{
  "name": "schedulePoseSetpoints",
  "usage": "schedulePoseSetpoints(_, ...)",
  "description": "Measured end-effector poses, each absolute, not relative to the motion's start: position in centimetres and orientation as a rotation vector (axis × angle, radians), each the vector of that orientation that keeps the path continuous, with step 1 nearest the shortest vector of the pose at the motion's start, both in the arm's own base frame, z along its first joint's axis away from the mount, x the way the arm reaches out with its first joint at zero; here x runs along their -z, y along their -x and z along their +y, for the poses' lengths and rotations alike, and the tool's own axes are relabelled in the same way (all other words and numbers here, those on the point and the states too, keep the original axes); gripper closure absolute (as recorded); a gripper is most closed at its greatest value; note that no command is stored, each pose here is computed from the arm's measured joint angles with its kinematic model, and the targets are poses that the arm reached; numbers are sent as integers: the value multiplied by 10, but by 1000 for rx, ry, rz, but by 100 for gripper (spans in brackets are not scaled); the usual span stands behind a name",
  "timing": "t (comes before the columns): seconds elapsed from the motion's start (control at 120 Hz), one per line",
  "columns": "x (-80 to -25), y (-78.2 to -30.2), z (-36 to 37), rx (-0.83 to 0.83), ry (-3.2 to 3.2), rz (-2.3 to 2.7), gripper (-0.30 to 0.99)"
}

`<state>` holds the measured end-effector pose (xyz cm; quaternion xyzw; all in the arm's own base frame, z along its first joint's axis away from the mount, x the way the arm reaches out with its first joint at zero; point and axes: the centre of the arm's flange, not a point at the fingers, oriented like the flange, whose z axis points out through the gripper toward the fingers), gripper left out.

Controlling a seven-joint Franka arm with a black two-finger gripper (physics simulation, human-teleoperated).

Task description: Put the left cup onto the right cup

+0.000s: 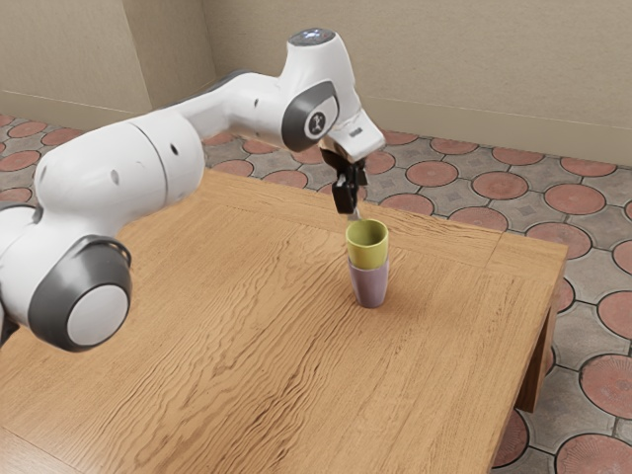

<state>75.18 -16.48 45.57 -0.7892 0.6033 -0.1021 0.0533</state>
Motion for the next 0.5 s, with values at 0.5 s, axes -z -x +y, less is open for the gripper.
schedulePoseSetpoints(0.5, -506, -700, -127, 64, 2461, 1797, 0)
